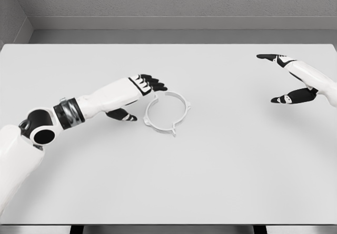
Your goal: Assemble PVC drainage pipe clamps
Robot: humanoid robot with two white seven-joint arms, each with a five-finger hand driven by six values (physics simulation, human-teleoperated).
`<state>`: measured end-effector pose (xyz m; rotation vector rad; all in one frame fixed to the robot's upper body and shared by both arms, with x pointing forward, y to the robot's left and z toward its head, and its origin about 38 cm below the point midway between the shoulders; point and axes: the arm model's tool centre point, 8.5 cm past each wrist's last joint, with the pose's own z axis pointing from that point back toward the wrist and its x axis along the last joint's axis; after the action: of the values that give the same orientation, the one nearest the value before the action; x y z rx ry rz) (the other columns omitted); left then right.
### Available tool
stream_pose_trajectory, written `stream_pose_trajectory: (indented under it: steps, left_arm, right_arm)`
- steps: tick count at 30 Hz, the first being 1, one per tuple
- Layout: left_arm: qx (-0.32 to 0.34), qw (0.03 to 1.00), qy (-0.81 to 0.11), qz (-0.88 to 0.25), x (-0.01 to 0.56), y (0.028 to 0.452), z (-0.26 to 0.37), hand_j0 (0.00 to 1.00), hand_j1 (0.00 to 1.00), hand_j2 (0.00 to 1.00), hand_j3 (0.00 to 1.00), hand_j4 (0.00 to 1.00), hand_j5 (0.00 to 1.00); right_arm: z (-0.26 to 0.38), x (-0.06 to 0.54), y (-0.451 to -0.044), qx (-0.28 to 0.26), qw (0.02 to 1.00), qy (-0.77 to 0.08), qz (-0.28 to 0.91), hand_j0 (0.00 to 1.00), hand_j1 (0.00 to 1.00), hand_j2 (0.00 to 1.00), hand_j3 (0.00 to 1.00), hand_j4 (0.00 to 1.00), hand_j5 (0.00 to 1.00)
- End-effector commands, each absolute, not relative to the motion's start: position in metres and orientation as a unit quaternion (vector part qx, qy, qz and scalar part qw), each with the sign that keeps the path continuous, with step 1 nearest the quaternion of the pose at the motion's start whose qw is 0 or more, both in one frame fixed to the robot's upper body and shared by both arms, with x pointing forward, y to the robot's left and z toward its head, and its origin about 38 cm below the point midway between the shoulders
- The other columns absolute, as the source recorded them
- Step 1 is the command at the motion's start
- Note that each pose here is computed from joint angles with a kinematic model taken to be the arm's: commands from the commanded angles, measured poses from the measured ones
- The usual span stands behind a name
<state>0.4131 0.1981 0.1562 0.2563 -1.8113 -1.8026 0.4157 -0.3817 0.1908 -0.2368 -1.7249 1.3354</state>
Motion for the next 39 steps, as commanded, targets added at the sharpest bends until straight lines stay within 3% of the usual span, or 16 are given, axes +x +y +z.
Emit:
stream_pose_trajectory:
  steps: [1,39]
  left_arm:
    - [0.094,0.274,-0.683,-0.671,0.410,0.195,0.163,1.00,1.00,1.00,1.00,1.00,1.00]
    - [0.063,0.290,-0.672,-0.678,0.408,0.167,0.131,1.00,1.00,1.00,1.00,1.00,1.00]
  right_arm:
    - [0.191,0.416,-0.382,-0.095,0.457,-0.701,0.538,1.00,1.00,1.00,1.00,1.00,1.00]
    - [0.191,0.415,-0.382,-0.094,0.458,-0.701,0.539,1.00,1.00,1.00,1.00,1.00,1.00]
